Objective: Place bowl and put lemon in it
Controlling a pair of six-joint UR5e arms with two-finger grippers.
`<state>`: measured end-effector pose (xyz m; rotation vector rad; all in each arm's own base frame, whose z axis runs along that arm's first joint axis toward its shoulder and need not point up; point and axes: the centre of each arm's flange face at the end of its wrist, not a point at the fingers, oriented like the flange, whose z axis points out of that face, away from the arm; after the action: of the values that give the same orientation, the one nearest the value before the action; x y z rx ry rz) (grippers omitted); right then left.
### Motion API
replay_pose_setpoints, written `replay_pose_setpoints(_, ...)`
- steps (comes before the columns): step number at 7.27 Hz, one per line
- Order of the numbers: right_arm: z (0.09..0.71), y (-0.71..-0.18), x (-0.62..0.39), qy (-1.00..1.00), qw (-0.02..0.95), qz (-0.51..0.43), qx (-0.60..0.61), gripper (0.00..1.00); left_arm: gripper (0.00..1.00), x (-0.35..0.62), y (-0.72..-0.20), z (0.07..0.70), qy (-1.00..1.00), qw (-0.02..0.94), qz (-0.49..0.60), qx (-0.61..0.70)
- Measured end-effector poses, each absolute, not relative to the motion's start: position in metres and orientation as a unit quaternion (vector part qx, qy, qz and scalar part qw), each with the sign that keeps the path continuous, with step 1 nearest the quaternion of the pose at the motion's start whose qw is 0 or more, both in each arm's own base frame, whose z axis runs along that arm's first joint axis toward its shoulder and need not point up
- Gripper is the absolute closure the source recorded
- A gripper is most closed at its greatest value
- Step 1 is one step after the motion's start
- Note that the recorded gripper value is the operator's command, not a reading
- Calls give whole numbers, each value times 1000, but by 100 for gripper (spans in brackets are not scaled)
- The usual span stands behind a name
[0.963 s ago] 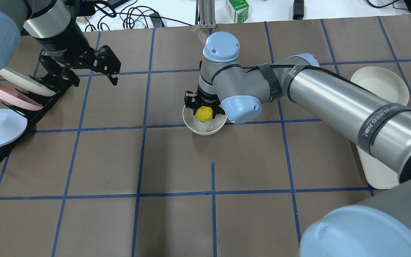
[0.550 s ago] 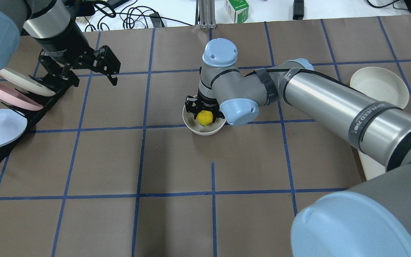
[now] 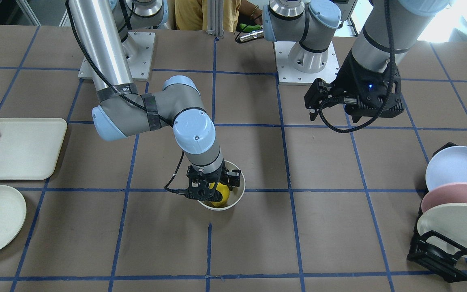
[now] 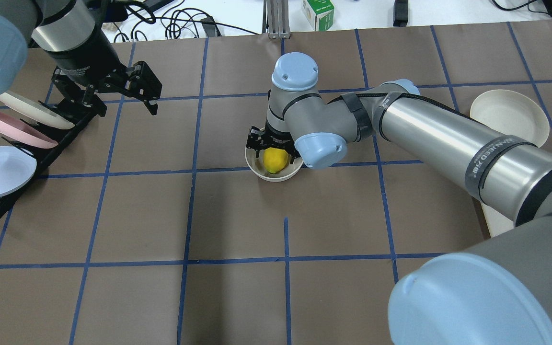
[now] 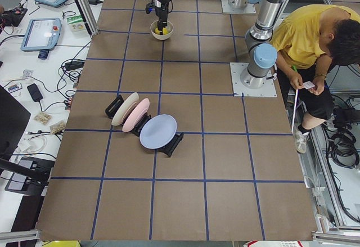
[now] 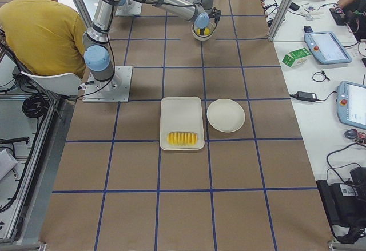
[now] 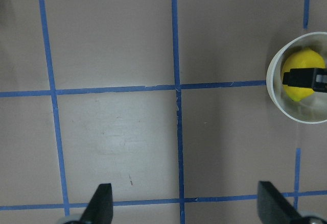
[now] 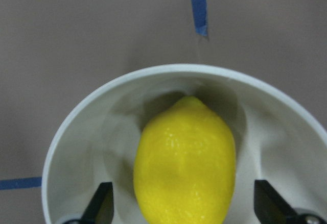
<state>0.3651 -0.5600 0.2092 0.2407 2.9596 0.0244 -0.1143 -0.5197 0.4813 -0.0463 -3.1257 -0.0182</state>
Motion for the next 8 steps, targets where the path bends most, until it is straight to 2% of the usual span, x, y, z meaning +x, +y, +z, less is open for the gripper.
replay_pose_setpoints(3, 272, -564, 341, 992, 87, -19, 90, 0, 0, -114, -519, 480, -1000, 7, -7, -14)
replay_pose_setpoints(5, 337, -561, 280, 994, 62, -6, 89, 0, 0, -114, -519, 480, -1000, 7, -7, -14)
replay_pose_setpoints(8, 427, -525, 173, 999, 6, 24, 22, 0, 0, -114, -519, 482, -1000, 7, -5, -15)
